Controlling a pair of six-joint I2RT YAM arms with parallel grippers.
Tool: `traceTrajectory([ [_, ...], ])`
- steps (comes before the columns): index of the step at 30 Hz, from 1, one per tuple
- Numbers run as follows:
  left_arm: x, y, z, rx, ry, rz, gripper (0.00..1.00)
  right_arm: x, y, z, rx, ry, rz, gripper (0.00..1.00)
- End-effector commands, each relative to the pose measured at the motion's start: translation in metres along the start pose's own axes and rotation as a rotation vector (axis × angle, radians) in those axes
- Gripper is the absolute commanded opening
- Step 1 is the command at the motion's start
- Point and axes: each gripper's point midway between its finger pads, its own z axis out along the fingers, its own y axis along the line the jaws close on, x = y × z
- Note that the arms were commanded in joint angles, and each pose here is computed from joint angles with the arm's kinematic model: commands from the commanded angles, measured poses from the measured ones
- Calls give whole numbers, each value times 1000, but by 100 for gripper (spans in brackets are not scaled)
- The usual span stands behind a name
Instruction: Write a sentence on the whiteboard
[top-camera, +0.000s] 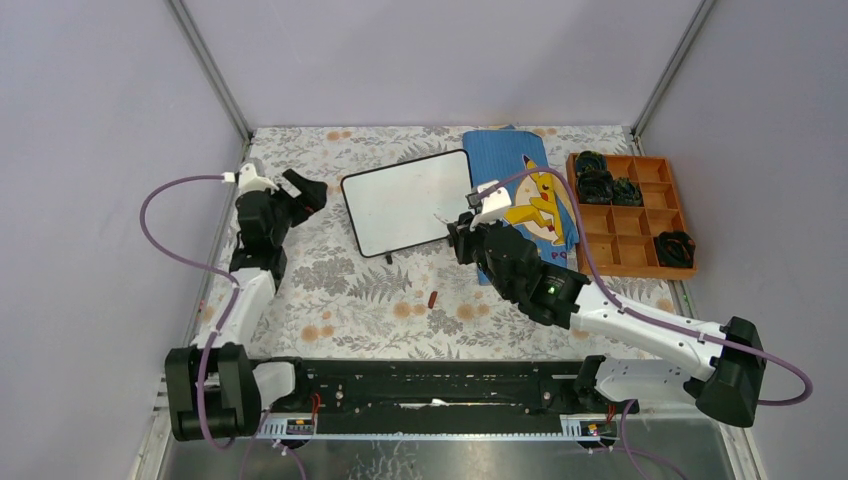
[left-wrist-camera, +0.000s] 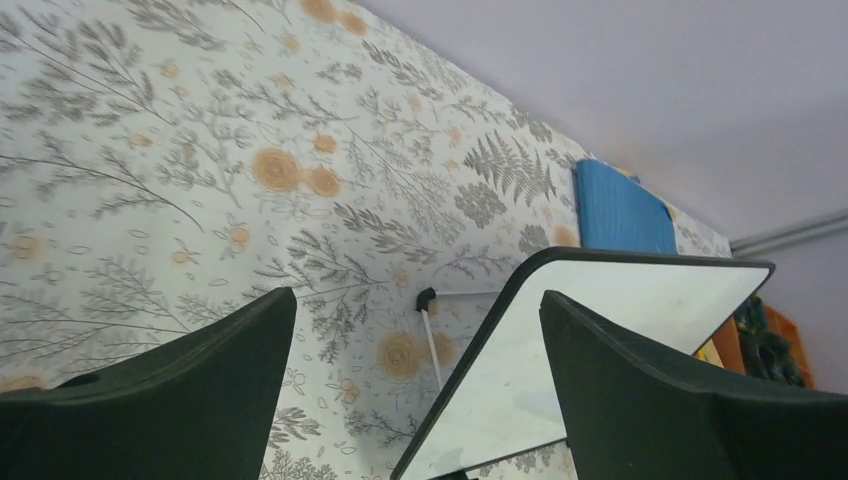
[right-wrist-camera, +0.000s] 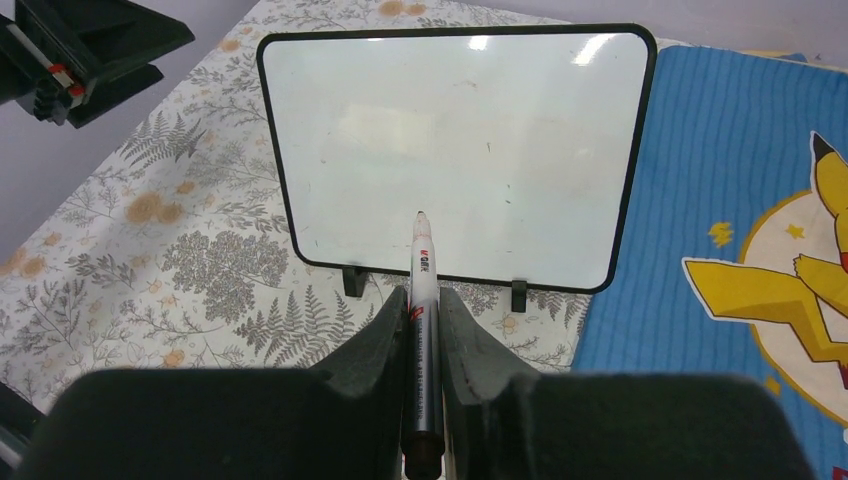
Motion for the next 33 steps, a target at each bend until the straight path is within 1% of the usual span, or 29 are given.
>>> traceTrajectory([
  [1, -26, 23, -22, -201, -87, 80, 99, -23, 7, -4, -26, -77, 49, 0],
  [3, -43, 16, -28, -163, -163, 26, 99, -23, 8, -4, -30, -77, 53, 0],
  [5, -49, 13, -29, -136, -179, -10, 99, -25, 9, -4, -34, -77, 57, 0],
  [7, -45, 13, -25, -132, -139, -17, 99, -26, 9, -5, -37, -78, 59, 0],
  [10, -30, 23, -17, -157, -41, -37, 99, -26, 7, -8, -35, -83, 58, 0],
  [11, -21, 23, -16, -131, -10, -40, 99, -27, 6, -9, -33, -86, 56, 0],
  [12, -15, 26, -16, -115, -9, -43, 99, -27, 5, -10, -33, -87, 53, 0],
  [14, -14, 34, -17, -128, -47, -69, 99, -27, 3, -11, -25, -89, 48, 0],
  [16, -11, 34, -18, -121, -66, -88, 99, -28, 2, -11, -22, -97, 49, 0],
  [19, -4, 11, -14, 15, -19, -58, 99, -28, 4, -10, -27, -93, 49, 0],
  [20, 2, -1, -14, 98, 13, -12, 99, -28, 5, -9, -29, -91, 49, 0],
  [21, 3, -17, -17, 205, 17, 44, 99, -28, 5, -9, -30, -89, 52, 0],
  [22, 7, -26, -19, 275, 19, 69, 99, -28, 6, -8, -34, -87, 54, 0],
  [23, 11, -27, -19, 293, 29, 71, 99, -28, 7, -8, -37, -84, 53, 0],
  [26, 19, -16, -9, 262, 62, 85, 98, -29, 11, -9, -57, -69, 49, 0],
  [29, 15, -17, -12, 287, 8, 85, 97, -29, 12, -10, -63, -58, 34, 0],
  [31, 20, -17, -10, 305, 30, 74, 97, -28, 10, -10, -57, -59, 27, 0],
  [33, 27, -24, -10, 369, 61, 53, 96, -28, 11, -10, -59, -61, 24, 0],
])
